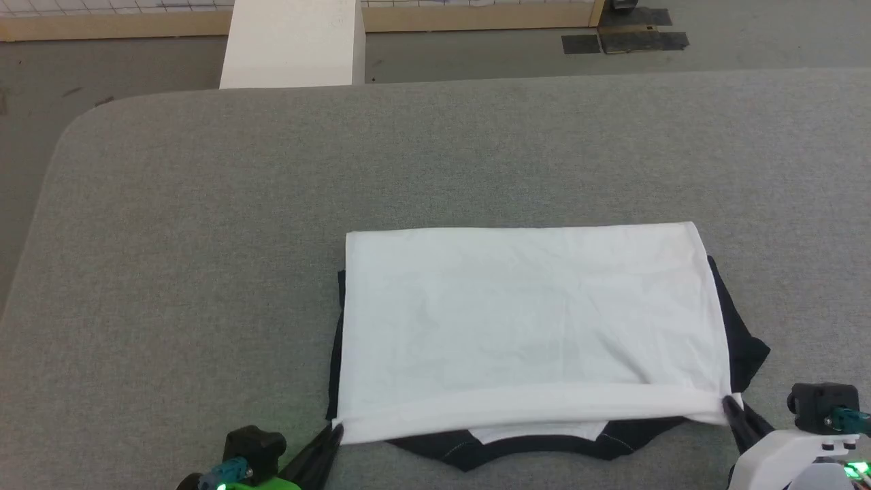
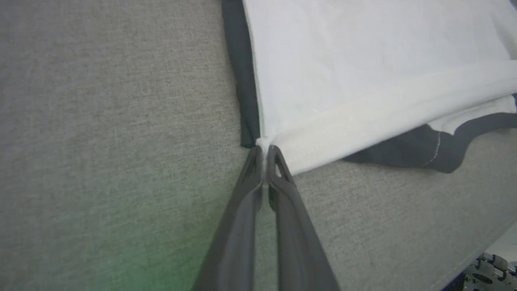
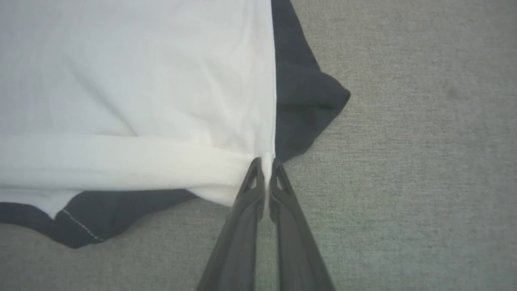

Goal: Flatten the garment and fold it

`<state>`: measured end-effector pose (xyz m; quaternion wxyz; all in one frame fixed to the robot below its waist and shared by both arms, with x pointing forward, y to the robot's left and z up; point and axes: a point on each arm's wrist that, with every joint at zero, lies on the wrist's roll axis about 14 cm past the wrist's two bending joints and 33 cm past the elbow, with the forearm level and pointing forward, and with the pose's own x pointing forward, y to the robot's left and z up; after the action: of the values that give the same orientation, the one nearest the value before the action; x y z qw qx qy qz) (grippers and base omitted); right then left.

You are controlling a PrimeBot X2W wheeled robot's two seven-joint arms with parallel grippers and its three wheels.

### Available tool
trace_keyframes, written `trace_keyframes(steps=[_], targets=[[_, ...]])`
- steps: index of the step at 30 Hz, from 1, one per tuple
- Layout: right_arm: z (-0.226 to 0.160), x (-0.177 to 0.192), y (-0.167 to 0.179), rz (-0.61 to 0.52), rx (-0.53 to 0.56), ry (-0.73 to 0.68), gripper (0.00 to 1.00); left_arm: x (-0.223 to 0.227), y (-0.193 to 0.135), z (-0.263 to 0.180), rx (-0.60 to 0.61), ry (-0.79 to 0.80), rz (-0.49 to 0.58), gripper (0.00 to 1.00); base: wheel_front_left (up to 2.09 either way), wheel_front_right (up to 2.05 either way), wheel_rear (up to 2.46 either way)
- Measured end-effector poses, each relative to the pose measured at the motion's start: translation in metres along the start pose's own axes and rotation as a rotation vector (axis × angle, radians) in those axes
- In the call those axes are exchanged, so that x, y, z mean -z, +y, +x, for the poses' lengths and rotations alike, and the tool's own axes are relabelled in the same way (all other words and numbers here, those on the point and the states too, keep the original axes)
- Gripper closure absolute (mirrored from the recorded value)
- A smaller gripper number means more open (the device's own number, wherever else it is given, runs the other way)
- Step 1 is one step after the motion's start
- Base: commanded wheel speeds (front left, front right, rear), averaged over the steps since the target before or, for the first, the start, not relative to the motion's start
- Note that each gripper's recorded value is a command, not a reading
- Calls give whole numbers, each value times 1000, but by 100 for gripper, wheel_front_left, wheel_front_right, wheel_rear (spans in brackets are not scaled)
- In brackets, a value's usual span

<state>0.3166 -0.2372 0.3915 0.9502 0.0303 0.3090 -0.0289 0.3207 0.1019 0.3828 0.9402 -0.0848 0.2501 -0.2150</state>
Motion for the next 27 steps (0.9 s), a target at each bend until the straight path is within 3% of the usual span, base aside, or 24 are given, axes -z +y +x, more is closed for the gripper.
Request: trace_keyframes(steps=[1, 2, 3, 9, 21, 27], targets=[[0, 3, 0, 5, 0, 10, 0, 3, 0, 0, -1, 9, -6, 70, 0, 0, 0], [0, 6, 1, 13, 2, 22, 0, 4, 0, 0, -3, 13, -13, 21, 0, 0, 0], [0, 7, 1, 20, 2, 24, 0, 5, 1, 0, -7, 13, -19, 0, 0, 0, 0], [-6, -5, -5, 51, 19, -20, 0, -3, 6, -1, -39, -25, -25, 0, 0, 0, 0], [-7, -78, -18, 256, 6, -269, 0, -99, 39, -4, -224, -395, 21, 0, 0, 0, 0], [20, -81, -14, 372, -42, -205, 0, -153, 47, -6, -292, -572, 53, 0, 0, 0, 0]])
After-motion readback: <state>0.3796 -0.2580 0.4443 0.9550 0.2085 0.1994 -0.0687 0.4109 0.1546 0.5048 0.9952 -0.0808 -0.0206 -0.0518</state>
